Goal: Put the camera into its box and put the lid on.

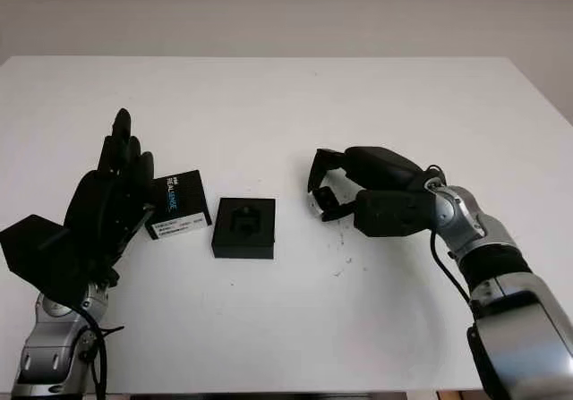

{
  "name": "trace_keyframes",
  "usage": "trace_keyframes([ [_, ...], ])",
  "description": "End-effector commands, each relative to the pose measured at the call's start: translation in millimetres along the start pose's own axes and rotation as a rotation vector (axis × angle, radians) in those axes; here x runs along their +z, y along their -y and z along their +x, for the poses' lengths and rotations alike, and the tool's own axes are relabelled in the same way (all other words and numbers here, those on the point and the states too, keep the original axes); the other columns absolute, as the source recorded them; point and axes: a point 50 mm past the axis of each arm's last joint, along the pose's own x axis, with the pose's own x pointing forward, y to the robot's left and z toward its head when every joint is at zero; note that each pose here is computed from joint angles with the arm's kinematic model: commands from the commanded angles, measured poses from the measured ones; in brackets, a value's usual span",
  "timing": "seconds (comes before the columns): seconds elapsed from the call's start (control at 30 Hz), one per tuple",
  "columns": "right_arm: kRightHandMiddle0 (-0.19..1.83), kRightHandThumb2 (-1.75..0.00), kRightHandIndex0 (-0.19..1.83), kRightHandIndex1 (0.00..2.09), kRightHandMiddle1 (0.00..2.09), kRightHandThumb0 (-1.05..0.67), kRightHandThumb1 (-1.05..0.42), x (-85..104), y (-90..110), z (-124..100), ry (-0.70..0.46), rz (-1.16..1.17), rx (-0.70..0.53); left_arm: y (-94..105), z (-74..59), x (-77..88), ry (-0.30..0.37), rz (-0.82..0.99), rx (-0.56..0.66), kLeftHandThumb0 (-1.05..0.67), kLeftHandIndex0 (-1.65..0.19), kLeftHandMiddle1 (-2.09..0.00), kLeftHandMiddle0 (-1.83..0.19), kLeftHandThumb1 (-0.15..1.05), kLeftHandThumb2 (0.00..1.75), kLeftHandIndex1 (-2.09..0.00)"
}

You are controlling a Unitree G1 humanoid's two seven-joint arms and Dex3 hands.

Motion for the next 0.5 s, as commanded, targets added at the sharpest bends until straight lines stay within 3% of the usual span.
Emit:
trace_keyframes([
  [0.0,0.28,-0.05,0.33,0.21,1.65,-0.37,-0.99,2.4,3.6,0.1,0.012,0.059,-0.04,2.5,-0.8,2.1,0.015,0.002,-0.004,-0.6,0.17,-0.05,0.17,1.05,0.63,-0.05],
  [0.17,0.24,-0.06,0.32,0.19,1.68,-0.38,-1.0,3.6,6.8,-0.9,0.013,0.146,-0.08,6.5,-0.6,1.4,0.015,-0.009,-0.008,-0.6,0.18,-0.05,0.18,1.05,0.64,-0.05],
  [0.47,0.2,-0.06,0.3,0.16,1.78,-0.4,-1.04,23.7,13.8,-5.6,0.065,0.284,-0.161,11.4,0.1,1.1,0.021,-0.021,-0.012,-0.64,0.19,-0.05,0.18,1.05,0.62,-0.05],
])
